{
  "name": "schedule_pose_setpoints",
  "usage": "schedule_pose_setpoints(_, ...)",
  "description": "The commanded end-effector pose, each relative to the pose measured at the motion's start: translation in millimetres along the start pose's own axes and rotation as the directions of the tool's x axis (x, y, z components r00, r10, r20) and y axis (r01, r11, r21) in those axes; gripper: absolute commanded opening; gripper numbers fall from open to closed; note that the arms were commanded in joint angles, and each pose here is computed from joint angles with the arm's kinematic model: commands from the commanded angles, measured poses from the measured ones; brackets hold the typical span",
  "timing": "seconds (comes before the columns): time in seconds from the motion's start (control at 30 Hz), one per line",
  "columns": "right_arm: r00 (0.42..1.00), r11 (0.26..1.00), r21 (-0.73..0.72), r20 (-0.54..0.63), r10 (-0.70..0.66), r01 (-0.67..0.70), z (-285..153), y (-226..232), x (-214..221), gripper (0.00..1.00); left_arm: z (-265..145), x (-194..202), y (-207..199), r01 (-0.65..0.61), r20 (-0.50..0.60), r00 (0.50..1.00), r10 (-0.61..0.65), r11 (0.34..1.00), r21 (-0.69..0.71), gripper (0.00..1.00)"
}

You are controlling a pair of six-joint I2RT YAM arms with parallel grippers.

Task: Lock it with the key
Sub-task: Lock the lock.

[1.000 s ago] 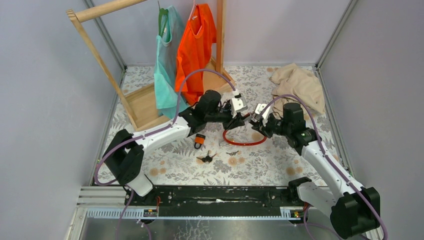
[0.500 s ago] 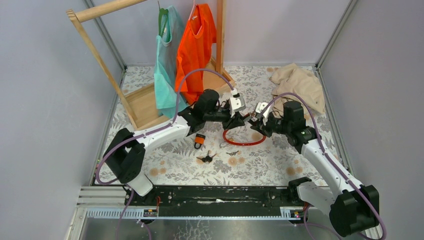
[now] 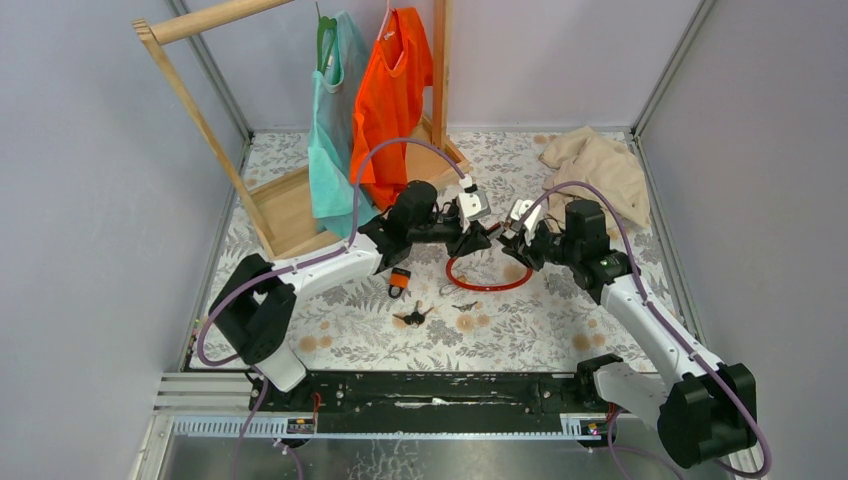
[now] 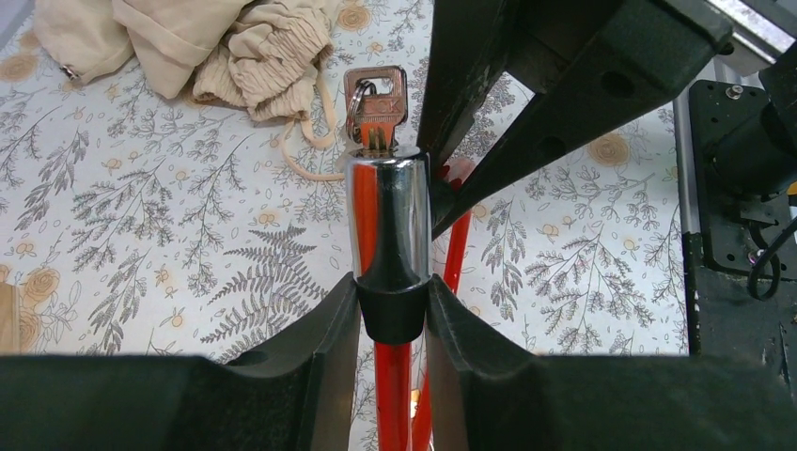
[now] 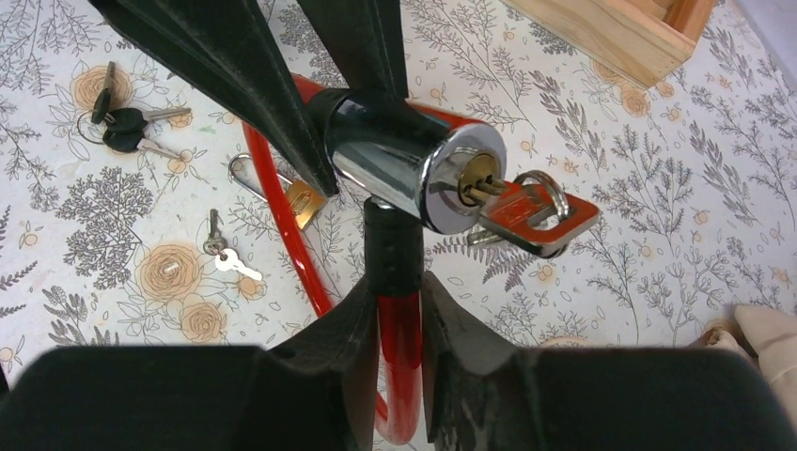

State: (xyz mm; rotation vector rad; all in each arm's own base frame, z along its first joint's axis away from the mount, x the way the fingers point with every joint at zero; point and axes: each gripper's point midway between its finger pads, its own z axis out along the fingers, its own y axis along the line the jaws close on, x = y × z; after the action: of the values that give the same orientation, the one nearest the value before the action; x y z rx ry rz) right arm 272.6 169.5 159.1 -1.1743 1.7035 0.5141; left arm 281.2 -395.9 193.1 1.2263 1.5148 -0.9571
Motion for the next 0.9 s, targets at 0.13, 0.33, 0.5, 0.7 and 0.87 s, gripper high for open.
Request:
schedule_pose_setpoints(0.13,1.000,0.998,0.053,0.000,-0.028,0.028,-3.0,-17.1,-17.4,0.37,3.9,22.7,-15.5,0.049,-0.055,0.997,-0.047,0.998,0.036,0.00)
schedule_pose_setpoints(0.33,0.999,0.998,0.065,-0.023,-0.024,0.025,-9.1,-14.0,-12.1,0.49,4.1,21.9,-12.2,0.051,-0.057,0.997,-0.050,0.999,0.019,0.00)
schedule_pose_setpoints(0.5,0.998,0.999,0.051,-0.052,0.018,-0.015,-19.1,-7.2,-15.2,0.65,3.3,18.6,-7.2,0.049,-0.056,0.997,-0.049,0.999,-0.001,0.00)
schedule_pose_setpoints(0.7,0.995,0.993,0.084,-0.057,0.084,-0.079,-39.3,-3.4,-30.9,0.80,2.8,18.6,-5.6,0.049,-0.057,0.997,-0.049,0.999,-0.009,0.00)
schedule_pose_setpoints(0.87,0.990,0.980,0.147,-0.018,0.140,-0.136,-59.0,-11.3,-62.2,0.82,2.4,20.3,-5.6,0.046,-0.057,0.997,-0.046,0.999,-0.010,0.00)
